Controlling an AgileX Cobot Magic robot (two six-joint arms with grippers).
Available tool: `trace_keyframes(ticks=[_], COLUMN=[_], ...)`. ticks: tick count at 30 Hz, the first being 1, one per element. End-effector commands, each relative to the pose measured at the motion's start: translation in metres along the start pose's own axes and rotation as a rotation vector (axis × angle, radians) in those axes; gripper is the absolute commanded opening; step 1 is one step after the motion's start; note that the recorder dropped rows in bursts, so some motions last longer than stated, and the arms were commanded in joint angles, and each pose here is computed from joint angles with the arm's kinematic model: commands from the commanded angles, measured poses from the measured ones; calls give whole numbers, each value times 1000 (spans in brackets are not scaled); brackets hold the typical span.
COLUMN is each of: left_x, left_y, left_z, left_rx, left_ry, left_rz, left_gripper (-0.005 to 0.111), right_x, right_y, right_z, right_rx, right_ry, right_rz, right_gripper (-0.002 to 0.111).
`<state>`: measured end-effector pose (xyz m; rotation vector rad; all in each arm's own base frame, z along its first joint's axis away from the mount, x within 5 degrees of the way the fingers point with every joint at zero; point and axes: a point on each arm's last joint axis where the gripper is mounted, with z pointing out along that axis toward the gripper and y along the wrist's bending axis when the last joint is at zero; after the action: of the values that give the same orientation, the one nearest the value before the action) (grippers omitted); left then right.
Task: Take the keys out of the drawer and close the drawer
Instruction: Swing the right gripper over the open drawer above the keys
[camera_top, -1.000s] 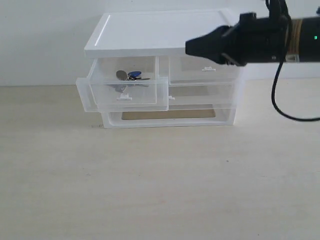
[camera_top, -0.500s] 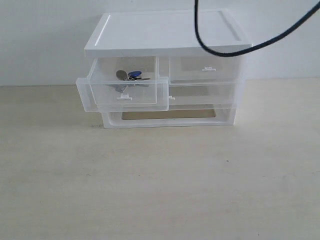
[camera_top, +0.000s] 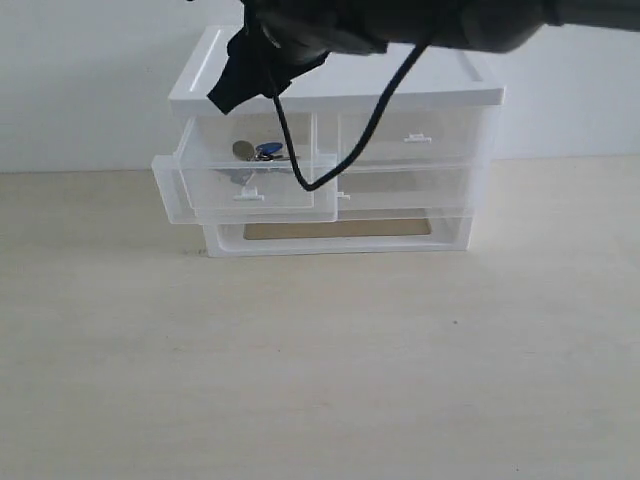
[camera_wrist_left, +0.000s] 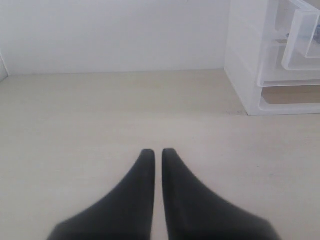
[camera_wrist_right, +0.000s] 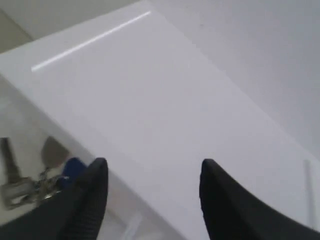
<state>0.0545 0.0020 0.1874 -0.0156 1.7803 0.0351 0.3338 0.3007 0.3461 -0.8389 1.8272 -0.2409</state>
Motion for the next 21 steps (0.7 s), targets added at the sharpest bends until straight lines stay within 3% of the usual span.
trace_keyframes(ticks=[1, 3, 6, 10, 15, 21], left_x=[1, 1, 1, 1, 1, 1], left_y=[0, 0, 0, 0, 0, 0], left_z=[0, 0, 0, 0, 0, 0], left_rx=[-3, -3, -3, -3, -3, -3], left_ry=[3, 3, 3, 3, 1, 1], left_rz=[0, 0, 0, 0, 0, 0], left_gripper=[4, 4, 4, 4, 4, 4], right_x=[-20, -26, -28, -17, -5, 8], right_y=[5, 8, 7, 1, -7, 12], right_z=[-18, -24, -23, 1, 35, 70], right_rx=[-260, -339, -344, -366, -499, -529], right_ry=[21, 7, 31, 145, 227, 277], right_rz=[33, 35, 34, 90, 204, 130], right_gripper=[50, 50, 50, 50, 50, 50])
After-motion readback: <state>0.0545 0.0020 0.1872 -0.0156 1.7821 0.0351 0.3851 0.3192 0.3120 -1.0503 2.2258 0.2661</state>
